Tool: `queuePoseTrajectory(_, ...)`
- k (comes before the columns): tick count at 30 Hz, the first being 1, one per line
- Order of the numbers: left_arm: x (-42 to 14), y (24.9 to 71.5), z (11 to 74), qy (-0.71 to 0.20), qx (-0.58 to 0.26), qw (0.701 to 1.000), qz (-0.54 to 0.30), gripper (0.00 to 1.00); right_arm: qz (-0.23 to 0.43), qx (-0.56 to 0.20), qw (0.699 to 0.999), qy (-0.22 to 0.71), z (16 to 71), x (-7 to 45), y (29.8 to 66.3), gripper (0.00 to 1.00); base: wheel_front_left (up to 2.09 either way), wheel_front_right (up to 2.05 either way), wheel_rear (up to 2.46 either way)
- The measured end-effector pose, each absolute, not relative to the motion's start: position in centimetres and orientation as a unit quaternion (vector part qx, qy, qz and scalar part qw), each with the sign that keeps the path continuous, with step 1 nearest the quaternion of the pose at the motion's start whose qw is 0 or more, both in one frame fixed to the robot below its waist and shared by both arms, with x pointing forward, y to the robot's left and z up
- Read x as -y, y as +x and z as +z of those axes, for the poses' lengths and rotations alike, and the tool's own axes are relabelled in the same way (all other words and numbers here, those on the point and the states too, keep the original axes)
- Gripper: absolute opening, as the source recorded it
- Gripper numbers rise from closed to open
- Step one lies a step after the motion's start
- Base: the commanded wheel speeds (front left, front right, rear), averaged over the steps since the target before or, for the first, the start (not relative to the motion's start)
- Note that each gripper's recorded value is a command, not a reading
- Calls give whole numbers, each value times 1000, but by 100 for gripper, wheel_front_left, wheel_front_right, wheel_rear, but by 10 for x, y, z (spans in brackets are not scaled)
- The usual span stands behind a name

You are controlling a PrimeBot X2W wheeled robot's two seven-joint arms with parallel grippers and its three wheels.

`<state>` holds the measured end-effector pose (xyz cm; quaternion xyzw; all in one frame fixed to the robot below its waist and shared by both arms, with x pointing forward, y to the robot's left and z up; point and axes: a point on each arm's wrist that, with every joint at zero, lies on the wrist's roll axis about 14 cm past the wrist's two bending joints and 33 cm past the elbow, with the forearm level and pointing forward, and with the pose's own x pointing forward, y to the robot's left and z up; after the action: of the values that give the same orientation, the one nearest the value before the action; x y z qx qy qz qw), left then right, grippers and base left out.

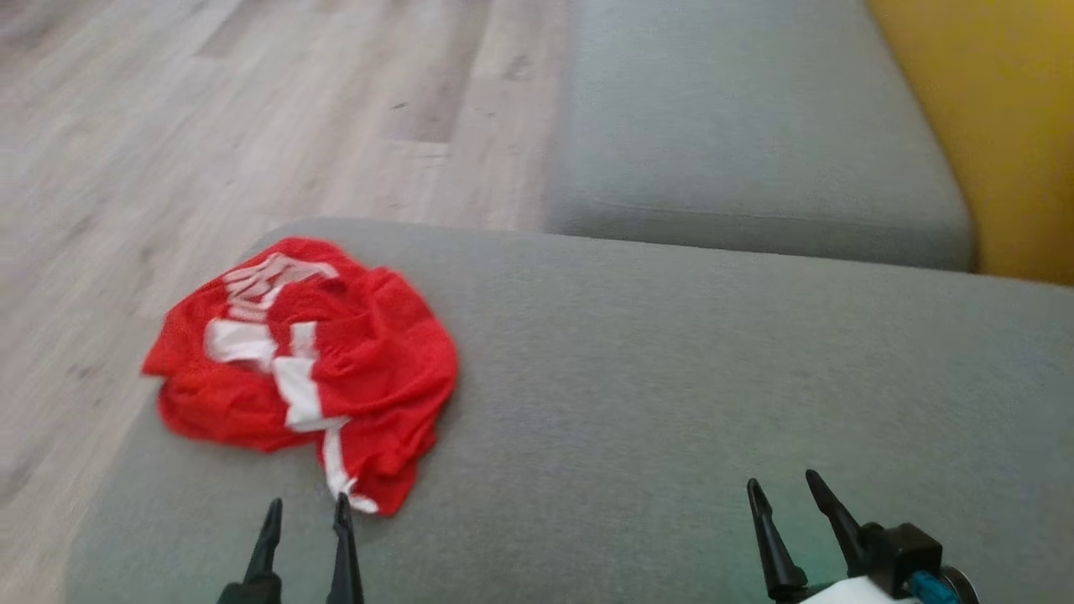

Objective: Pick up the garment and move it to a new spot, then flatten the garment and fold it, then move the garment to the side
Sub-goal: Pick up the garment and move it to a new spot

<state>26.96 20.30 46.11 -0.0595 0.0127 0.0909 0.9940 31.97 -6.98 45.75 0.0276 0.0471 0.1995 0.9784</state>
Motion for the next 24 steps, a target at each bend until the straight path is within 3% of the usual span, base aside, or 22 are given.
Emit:
queuePoseTrajectory(15,-288,218,466,-57,3,967,247,100,310,-63,949,14,454,-3,338,100,0,0,0)
queuePoseTrajectory(24,-312,227,511,-27,65,964,255,100,320,-79,944,-1,441,-8,343,100,0,0,0)
